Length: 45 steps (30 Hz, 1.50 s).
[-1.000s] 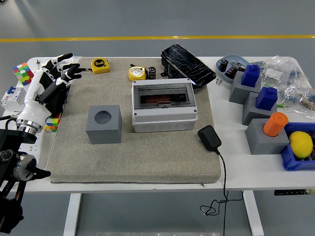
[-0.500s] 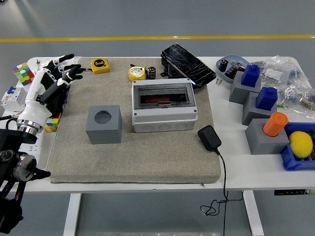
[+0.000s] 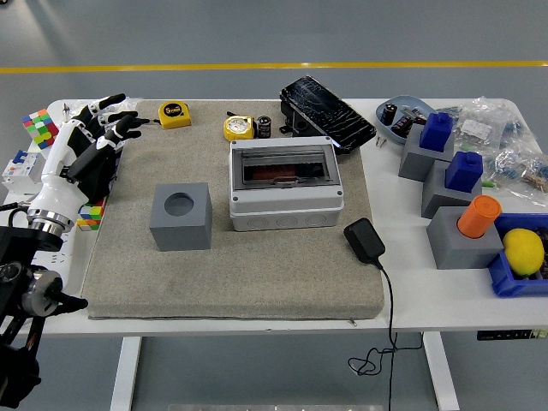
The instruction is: Fetch the battery,place it into the box,close the lid of the box
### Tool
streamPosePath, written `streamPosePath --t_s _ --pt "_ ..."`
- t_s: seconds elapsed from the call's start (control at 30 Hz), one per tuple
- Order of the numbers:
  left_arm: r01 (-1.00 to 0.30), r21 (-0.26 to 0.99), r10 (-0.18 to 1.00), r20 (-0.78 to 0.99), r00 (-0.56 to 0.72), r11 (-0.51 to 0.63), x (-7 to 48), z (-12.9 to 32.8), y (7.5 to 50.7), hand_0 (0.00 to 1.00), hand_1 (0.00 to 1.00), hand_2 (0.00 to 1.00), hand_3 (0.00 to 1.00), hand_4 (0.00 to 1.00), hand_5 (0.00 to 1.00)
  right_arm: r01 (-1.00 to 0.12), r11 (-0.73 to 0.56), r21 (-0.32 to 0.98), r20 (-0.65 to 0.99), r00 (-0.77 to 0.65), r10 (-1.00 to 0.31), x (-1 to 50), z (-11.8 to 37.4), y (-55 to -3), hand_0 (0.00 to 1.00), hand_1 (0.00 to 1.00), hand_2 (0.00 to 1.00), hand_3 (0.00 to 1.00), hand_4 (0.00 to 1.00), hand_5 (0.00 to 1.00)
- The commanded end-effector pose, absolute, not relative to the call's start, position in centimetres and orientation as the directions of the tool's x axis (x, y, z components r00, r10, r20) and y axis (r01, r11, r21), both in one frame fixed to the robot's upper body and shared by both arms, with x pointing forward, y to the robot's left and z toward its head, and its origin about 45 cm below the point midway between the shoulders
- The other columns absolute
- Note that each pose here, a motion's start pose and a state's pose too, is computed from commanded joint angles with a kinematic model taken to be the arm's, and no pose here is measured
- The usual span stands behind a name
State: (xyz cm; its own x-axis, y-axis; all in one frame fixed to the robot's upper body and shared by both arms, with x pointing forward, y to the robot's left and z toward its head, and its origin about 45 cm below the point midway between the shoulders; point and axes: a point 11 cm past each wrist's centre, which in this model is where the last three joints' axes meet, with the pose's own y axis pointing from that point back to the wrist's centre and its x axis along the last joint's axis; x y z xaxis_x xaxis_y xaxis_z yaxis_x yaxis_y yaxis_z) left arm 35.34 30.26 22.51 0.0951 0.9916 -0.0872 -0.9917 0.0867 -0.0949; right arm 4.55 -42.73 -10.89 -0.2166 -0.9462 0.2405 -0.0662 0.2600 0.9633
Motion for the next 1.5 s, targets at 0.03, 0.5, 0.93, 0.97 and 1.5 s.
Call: streamPosePath --t_s 0.03,0.5,0.93,0.97,1.5 --pt "-0.992 -0.094 0.992 -0.087 0.095 0.087 35.33 22.49 30.27 0.58 0.624 0.621 0.734 0.998 0.406 -0.066 0.26 0.963 0.24 -0.216 -0.946 4.55 -10.89 -42.72 0.74 0.705 0.709 0.7 0.998 0.551" --pt "-0.992 -0.091 0.992 -0.088 0.094 0.086 35.28 22.45 30.3 0.581 0.624 0.621 0.735 0.998 0.407 -0.067 0.259 0.964 0.239 -0.215 -0.947 4.61 -10.91 -42.65 0.74 0.705 0.708 0.698 0.998 0.551" --pt "-0.992 -0.089 0.992 -0.09 0.094 0.086 35.27 22.4 30.27 0.581 0.624 0.621 0.734 0.998 0.409 -0.068 0.259 0.964 0.239 -0.214 -0.947 4.63 -10.9 -42.66 0.74 0.705 0.708 0.698 0.998 0.551" --pt "-0.992 -0.089 0.992 -0.09 0.094 0.086 35.27 22.39 30.26 0.581 0.624 0.621 0.734 0.998 0.409 -0.067 0.259 0.963 0.24 -0.214 -0.947 4.61 -10.89 -42.7 0.74 0.705 0.708 0.698 0.998 0.551" --pt "-0.992 -0.087 0.991 -0.09 0.096 0.089 35.32 22.41 30.21 0.581 0.624 0.622 0.735 0.998 0.41 -0.068 0.26 0.963 0.24 -0.214 -0.947 4.7 -10.86 -42.75 0.74 0.704 0.708 0.698 0.998 0.55"
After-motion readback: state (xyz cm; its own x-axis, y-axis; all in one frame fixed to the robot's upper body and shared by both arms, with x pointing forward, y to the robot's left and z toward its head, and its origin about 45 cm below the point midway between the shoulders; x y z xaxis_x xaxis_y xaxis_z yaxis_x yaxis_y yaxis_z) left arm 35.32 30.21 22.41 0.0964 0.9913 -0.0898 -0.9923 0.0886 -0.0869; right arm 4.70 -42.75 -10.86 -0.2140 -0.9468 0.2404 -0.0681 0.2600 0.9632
